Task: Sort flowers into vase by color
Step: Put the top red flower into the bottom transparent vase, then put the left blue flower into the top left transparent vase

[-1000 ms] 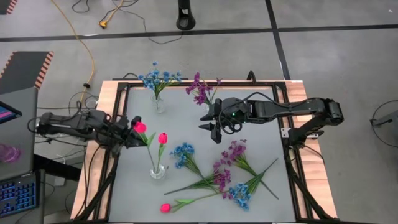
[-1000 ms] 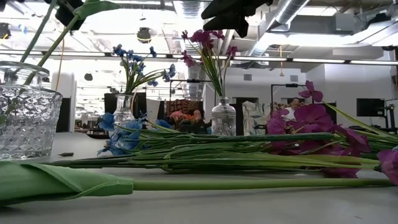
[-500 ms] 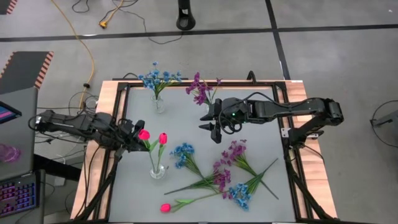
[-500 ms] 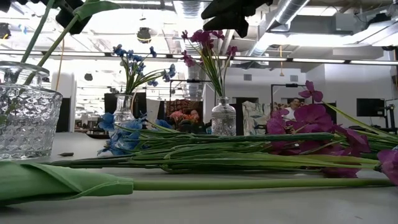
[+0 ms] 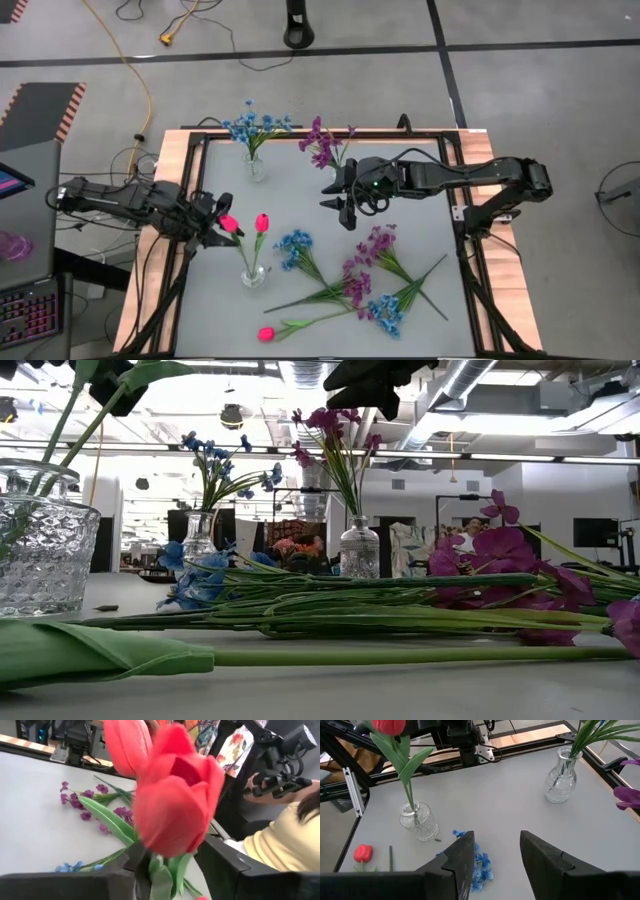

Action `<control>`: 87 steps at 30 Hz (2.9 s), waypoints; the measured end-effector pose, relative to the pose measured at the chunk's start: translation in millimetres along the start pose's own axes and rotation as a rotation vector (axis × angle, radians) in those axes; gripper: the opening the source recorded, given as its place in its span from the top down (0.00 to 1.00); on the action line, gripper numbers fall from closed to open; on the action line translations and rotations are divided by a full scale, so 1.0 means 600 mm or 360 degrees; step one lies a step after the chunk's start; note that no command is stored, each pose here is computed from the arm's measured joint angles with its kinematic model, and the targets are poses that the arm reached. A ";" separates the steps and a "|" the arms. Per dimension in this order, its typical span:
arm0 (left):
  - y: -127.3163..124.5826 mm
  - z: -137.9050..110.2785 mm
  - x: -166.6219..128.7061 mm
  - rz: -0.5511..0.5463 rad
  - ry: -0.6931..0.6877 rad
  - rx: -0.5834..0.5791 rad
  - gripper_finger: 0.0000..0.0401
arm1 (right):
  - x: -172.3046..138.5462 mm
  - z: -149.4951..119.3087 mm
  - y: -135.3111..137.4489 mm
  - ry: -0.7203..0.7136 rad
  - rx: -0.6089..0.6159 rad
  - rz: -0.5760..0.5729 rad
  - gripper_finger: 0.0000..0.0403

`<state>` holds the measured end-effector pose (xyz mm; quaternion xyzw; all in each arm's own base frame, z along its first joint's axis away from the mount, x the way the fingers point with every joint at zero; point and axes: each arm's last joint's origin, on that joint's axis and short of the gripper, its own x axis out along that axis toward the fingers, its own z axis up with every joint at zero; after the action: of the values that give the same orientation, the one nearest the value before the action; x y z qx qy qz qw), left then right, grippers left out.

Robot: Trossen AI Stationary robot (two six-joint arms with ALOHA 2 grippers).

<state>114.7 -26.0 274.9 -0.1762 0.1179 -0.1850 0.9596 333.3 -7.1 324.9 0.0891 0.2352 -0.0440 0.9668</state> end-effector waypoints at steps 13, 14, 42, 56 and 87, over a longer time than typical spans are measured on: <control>-0.001 -0.011 -0.005 -0.0098 0.0131 0.0009 0.66 | 0.000 0.000 0.000 0.0001 0.0000 0.0000 0.54; -0.002 -0.011 -0.006 -0.0098 0.0121 0.0012 0.66 | 0.000 0.000 0.000 0.0001 0.0000 0.0000 0.54; -0.006 -0.012 -0.054 0.0097 -0.0089 -0.0152 0.66 | 0.000 0.000 0.000 0.0001 -0.0001 0.0000 0.54; -0.001 -0.045 -0.057 0.0045 0.0283 -0.0376 0.66 | 0.000 0.000 0.000 0.0001 -0.0001 0.0000 0.54; 0.035 -0.058 -0.072 0.1126 0.0125 -0.0110 0.66 | 0.012 -0.028 0.065 0.0130 0.0171 0.0137 0.54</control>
<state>71.9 -0.9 242.0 -0.1498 0.2145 0.1563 0.9524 337.0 34.1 312.7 0.1525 0.2677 -0.0112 0.9513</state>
